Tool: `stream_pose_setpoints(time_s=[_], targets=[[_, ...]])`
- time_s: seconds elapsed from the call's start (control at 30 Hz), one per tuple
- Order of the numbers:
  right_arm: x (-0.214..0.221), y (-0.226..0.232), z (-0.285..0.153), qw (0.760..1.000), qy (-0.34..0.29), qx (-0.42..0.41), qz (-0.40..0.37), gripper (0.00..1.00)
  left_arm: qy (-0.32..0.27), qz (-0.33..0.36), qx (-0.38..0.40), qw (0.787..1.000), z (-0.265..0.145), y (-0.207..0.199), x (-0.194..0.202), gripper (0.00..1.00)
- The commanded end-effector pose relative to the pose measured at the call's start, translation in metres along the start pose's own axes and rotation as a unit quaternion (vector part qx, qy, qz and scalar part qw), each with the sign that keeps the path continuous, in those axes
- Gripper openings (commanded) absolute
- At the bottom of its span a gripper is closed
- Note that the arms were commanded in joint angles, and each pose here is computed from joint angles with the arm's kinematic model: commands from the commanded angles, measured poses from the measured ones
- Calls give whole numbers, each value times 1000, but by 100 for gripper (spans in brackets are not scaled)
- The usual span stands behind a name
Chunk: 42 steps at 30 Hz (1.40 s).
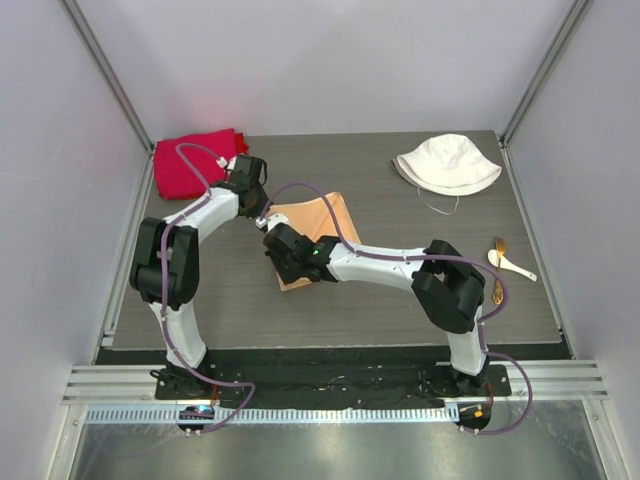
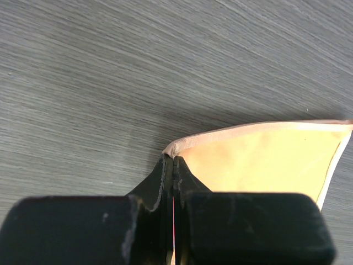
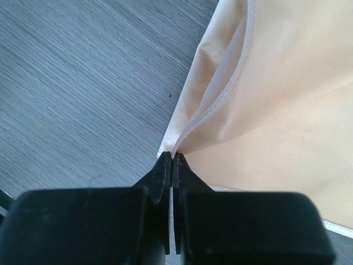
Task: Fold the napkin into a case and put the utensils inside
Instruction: Turn over the upper triangle folded napkin at the center of the board.
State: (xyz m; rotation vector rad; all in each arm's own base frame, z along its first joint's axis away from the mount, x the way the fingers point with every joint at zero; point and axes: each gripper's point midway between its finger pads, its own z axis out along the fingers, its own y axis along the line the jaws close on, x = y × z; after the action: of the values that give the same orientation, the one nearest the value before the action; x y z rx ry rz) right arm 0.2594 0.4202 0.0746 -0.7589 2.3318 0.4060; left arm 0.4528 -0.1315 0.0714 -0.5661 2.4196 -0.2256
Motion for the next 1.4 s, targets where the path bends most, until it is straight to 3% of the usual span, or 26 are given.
stream_pose_setpoints(time_s=[0.0,0.4,0.57,0.73,0.9,1.1,1.37], targets=[[-24,8,-10,999,-27,-20,3,1,3,-1,11,1000,-4,-3,-2,0],[9,11,32,999,24,-21,0,21,13,1,-3,1000,8,8,7,0],[18,9,34,999,33,-19,-1,38,13,0,-4,1000,9,9,8,0],[30,2,39,999,44,-7,-3,48,16,-3,-4,1000,11,10,11,0],[42,-11,34,998,55,26,-13,50,18,-3,-9,1000,14,14,13,0],[70,-19,39,994,88,55,-32,47,25,-9,-10,1000,20,17,19,0],[99,-42,48,987,115,112,-32,3,30,-10,-16,999,26,21,23,0]])
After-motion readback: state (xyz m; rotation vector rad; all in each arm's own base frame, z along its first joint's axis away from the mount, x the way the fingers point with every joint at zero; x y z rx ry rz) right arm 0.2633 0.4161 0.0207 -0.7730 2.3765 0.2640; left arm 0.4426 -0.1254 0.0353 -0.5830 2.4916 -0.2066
